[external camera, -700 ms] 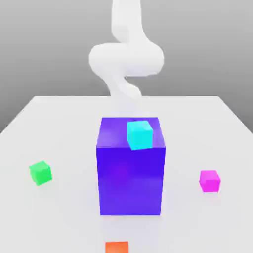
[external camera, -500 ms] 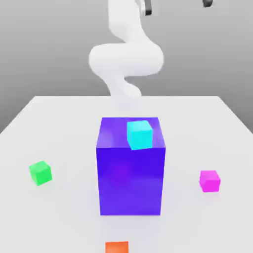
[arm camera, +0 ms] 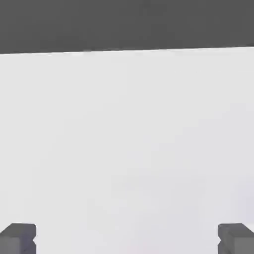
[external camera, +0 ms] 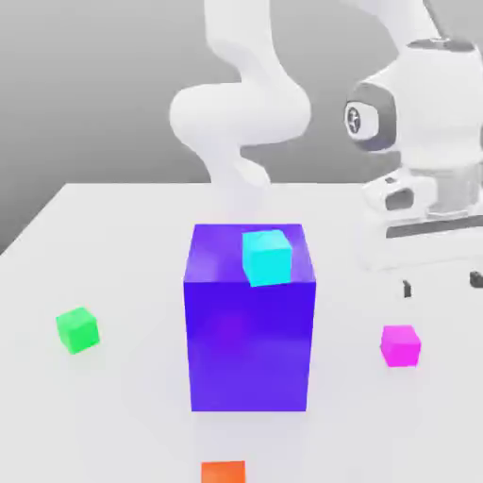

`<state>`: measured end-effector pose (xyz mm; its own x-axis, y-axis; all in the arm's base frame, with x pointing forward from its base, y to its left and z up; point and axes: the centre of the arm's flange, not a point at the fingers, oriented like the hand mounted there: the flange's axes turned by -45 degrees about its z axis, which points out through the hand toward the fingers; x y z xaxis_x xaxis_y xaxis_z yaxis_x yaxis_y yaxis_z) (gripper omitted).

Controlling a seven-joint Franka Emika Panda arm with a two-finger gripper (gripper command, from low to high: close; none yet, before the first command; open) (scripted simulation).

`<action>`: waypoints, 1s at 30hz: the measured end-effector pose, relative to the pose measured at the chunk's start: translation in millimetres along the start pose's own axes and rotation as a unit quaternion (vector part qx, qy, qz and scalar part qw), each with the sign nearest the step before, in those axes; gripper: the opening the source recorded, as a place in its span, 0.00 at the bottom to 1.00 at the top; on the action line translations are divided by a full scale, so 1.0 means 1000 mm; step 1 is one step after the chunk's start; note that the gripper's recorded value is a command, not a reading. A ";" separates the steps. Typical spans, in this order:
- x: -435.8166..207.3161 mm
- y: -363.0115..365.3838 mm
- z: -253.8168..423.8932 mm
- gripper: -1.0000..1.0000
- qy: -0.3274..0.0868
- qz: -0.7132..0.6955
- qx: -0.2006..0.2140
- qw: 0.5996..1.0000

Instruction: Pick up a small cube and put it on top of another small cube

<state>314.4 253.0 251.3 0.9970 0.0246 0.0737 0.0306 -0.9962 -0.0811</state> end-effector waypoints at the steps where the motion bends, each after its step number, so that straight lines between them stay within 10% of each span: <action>1: -0.017 -0.006 0.016 0.50 -0.011 -0.007 -0.010 1.000; 10: -0.060 0.001 0.111 0.50 -0.037 -0.003 -0.040 0.999; 11: -0.061 0.002 0.118 0.00 -0.037 -0.003 -0.040 0.999; 30: 0.006 0.003 0.049 0.00 -0.007 -0.010 -0.042 0.999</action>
<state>324.0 254.0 202.4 0.9971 0.0460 0.0611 0.0458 -0.9989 0.0043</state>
